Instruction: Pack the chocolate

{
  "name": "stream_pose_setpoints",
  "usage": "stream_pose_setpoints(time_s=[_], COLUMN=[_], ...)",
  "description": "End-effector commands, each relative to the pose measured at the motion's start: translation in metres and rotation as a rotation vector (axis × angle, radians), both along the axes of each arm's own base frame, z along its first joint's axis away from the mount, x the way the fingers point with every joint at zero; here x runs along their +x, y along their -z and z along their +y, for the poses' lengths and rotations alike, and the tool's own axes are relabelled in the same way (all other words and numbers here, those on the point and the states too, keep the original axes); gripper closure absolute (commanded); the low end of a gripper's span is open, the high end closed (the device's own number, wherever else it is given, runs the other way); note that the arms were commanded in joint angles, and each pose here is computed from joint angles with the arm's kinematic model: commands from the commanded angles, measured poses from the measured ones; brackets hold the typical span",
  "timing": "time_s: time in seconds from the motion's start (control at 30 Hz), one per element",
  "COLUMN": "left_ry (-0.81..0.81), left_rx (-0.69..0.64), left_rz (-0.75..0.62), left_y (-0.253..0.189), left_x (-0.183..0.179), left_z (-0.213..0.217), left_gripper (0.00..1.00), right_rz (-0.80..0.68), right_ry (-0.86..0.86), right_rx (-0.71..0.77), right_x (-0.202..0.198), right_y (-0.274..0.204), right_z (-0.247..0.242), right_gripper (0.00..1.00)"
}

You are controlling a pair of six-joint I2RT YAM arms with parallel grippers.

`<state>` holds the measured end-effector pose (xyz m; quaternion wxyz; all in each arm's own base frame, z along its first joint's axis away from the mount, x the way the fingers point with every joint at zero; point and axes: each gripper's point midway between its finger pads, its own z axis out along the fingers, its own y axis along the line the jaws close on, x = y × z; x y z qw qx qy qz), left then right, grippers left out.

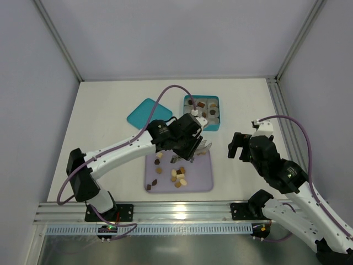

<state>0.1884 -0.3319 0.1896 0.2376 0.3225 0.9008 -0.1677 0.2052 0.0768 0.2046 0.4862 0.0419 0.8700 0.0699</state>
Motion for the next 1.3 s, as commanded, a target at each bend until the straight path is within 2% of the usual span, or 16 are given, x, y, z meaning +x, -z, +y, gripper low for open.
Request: stream_pose_setpoints(time_s=[0.0,0.4,1.27], left_ry=[-0.02,-0.033,0.019], left_rx=[-0.024,0.078,0.094], left_rz=[-0.036,-0.027,0.015], left_y=[0.002,0.038,0.047], left_x=[0.009,0.02,0.011], left_z=[-0.016,-0.022,-0.029], left_gripper=[0.63,0.64,0.64], right_rz=[-0.032,-0.035,-0.038], right_ry=[0.005,0.007,0.005], right_rx=[0.002,0.004,0.006], right_x=[0.003,0.003,0.003], right_y=[-0.005,-0.006,-0.006], right_z=[-0.001,-0.002,-0.002], right_gripper=[0.0,0.0,0.0])
